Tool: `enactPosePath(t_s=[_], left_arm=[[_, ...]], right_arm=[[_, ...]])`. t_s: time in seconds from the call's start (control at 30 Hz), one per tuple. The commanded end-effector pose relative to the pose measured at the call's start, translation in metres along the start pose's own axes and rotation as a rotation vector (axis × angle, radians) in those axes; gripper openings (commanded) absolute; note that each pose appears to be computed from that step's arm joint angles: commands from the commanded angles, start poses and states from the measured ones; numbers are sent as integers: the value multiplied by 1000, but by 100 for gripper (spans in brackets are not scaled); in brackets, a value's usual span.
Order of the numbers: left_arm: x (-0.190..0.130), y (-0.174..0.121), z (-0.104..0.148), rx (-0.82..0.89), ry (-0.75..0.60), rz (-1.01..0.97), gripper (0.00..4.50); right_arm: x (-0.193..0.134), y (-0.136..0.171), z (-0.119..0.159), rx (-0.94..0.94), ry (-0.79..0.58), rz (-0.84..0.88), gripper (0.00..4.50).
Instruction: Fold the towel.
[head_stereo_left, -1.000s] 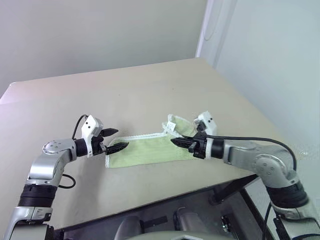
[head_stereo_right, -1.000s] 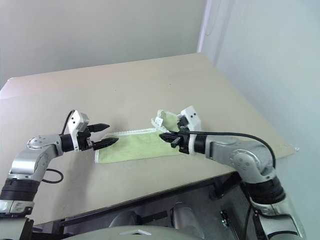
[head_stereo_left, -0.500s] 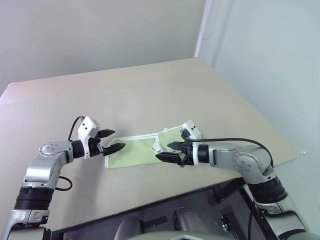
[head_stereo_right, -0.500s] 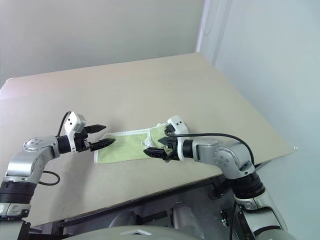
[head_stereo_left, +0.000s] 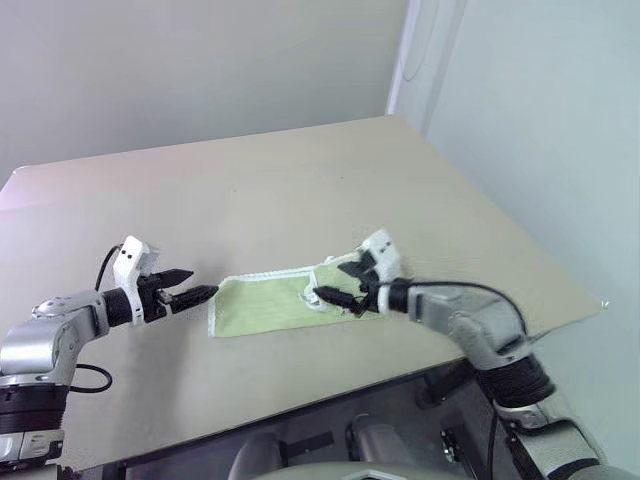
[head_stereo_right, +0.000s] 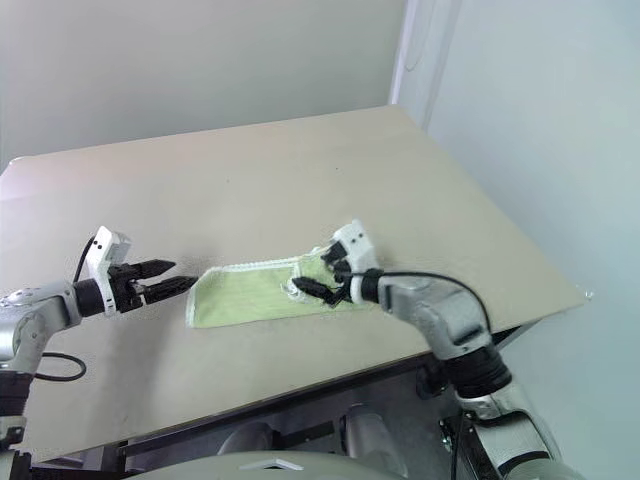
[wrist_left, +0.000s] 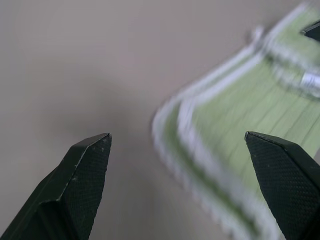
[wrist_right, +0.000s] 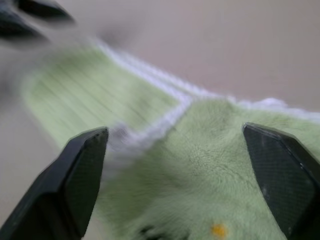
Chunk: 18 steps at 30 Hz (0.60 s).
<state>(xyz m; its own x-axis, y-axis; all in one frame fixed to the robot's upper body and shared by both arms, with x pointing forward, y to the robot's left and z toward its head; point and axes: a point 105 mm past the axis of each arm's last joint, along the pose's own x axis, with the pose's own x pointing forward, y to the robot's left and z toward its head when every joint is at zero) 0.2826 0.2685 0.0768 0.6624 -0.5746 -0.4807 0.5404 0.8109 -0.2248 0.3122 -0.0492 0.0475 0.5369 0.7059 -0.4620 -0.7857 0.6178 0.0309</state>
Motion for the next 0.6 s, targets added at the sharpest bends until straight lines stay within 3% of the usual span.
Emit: enactPosePath(t_s=[0.03,0.3,0.6], left_arm=[[-8,3,-10,-38,62,36,450],[11,-5,-25,-284,59,-40,450],[33,-31,-33,-416,84,-160,450]], right_arm=[[10,-4,2,-137,-8,-52,447],[1,-22,28,-56,-111,-108,447],[-22,-11,59,-7,-237,-42,447]])
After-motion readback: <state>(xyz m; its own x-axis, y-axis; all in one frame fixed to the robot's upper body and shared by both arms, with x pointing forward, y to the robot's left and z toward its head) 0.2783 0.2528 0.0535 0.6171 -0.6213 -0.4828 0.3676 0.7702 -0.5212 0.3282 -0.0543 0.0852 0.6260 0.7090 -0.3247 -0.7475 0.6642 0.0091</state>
